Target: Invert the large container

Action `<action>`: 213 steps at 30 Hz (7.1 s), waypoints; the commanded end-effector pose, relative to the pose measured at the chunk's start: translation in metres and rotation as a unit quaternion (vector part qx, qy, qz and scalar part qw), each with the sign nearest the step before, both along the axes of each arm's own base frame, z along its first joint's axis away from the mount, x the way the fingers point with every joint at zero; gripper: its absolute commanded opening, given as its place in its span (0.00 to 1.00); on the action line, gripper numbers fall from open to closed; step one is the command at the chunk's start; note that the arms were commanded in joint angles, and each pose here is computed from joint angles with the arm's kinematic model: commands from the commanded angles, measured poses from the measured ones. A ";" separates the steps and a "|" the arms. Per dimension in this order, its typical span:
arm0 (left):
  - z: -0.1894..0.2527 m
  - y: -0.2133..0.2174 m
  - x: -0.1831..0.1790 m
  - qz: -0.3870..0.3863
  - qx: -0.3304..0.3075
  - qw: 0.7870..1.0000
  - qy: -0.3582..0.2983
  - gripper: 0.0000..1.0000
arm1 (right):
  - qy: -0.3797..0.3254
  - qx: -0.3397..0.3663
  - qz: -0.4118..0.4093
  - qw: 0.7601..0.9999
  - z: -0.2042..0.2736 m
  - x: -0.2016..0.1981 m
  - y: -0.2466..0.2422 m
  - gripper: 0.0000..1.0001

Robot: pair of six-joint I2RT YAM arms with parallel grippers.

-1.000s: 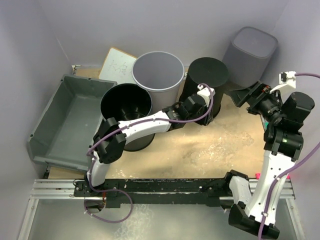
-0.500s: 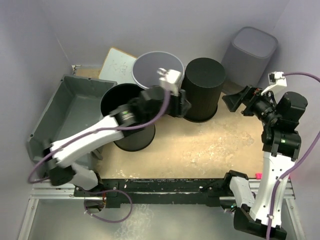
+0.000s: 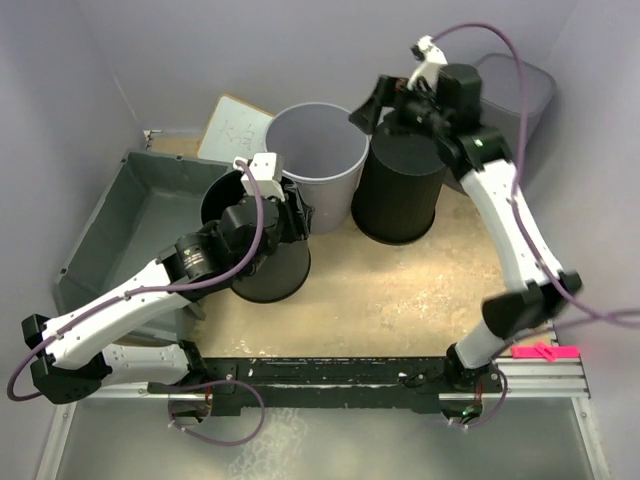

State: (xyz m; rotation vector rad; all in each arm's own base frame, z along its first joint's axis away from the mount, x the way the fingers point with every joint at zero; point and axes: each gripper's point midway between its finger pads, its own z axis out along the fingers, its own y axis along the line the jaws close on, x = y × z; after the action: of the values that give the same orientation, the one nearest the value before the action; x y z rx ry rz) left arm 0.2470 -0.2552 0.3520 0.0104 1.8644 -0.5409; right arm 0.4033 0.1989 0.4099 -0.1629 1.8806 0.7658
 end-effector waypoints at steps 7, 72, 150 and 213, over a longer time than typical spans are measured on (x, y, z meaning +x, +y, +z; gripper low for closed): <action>0.011 0.029 -0.007 0.040 -0.026 0.999 -0.003 0.48 | 0.026 -0.036 -0.109 0.993 -0.028 0.116 0.012 1.00; 0.043 -0.021 0.036 -0.026 0.147 0.988 -0.038 0.58 | 0.116 -0.185 -0.430 0.876 -0.140 -0.084 -0.182 1.00; 0.075 -0.188 0.025 -0.371 -0.113 0.922 -0.002 0.00 | -0.031 -0.080 -0.292 0.952 -0.061 -0.204 -0.181 1.00; -0.175 -0.146 0.089 -0.305 0.115 0.921 0.213 0.15 | 0.065 0.264 -0.171 0.947 -0.135 -0.252 -0.103 0.92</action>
State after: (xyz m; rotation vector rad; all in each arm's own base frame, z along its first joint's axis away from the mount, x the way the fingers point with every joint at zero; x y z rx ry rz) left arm 0.3629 -0.4182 0.2446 0.6215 2.1215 -0.8997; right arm 0.1411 0.0730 0.2256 0.7058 1.8417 0.8353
